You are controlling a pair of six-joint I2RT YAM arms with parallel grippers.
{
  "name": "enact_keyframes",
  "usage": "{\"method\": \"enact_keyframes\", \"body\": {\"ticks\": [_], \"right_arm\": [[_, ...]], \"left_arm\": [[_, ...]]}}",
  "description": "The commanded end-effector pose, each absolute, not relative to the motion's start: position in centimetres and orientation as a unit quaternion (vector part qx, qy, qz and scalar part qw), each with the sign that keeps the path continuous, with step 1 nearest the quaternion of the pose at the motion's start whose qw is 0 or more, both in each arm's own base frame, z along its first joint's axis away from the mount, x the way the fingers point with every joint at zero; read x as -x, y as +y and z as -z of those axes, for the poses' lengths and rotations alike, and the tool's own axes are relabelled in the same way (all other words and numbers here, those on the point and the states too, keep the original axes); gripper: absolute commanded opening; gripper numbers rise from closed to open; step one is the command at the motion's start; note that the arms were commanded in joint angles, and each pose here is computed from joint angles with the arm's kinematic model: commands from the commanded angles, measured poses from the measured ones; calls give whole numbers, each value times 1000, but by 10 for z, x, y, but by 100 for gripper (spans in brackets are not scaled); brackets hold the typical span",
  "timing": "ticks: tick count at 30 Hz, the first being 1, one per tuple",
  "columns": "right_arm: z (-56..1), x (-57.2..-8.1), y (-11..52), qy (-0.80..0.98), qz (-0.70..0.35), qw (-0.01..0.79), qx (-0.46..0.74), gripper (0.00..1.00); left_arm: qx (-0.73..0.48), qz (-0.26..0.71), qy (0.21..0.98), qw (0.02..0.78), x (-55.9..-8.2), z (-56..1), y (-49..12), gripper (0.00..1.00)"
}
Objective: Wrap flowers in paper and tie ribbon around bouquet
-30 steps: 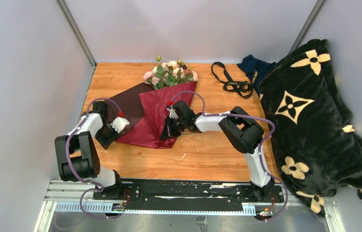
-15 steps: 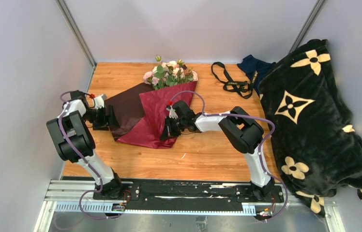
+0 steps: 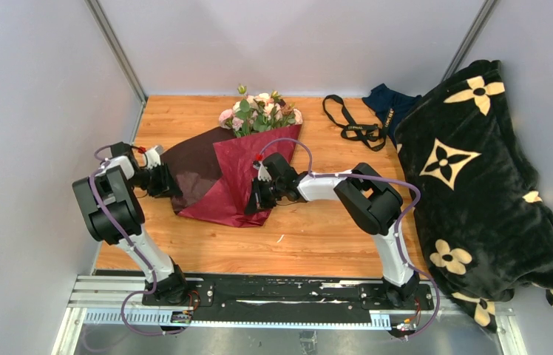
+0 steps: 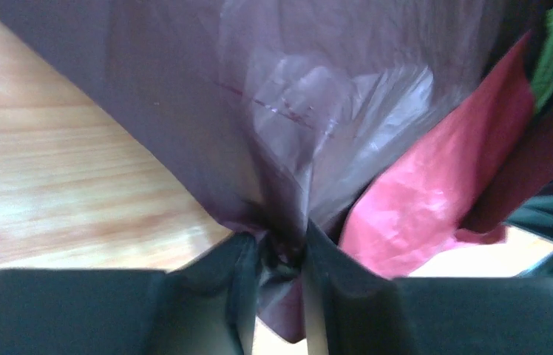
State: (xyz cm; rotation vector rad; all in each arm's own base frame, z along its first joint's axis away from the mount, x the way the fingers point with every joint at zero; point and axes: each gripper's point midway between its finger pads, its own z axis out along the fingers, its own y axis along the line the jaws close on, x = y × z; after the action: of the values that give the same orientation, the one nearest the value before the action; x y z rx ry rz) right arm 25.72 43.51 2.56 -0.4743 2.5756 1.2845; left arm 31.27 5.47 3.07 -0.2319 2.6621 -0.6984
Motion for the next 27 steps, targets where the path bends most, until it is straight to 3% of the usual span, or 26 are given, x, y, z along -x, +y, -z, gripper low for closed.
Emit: {"method": "enact_keyframes", "body": {"ticks": [1, 3, 10, 14, 21, 27], "right_arm": [[20, -256, 402, 917, -359, 89, 150, 0], [20, -256, 403, 917, -360, 87, 151, 0], [19, -257, 404, 917, -359, 86, 152, 0], [20, -258, 403, 919, -355, 89, 149, 0], [9, -262, 409, 909, -378, 109, 140, 0], [-9, -264, 414, 902, -390, 124, 139, 0]], "left_arm": [[40, 314, 917, 241, -314, -57, 27, 15], [10, 318, 912, 258, -310, -72, 15, 0], [-154, 277, 892, 323, -299, -150, -57, 0], [-233, 300, 860, 340, -291, -191, -120, 0], [-287, 313, 862, 277, -302, -172, -184, 0], [-271, 272, 877, 289, -350, -151, -191, 0]]}}
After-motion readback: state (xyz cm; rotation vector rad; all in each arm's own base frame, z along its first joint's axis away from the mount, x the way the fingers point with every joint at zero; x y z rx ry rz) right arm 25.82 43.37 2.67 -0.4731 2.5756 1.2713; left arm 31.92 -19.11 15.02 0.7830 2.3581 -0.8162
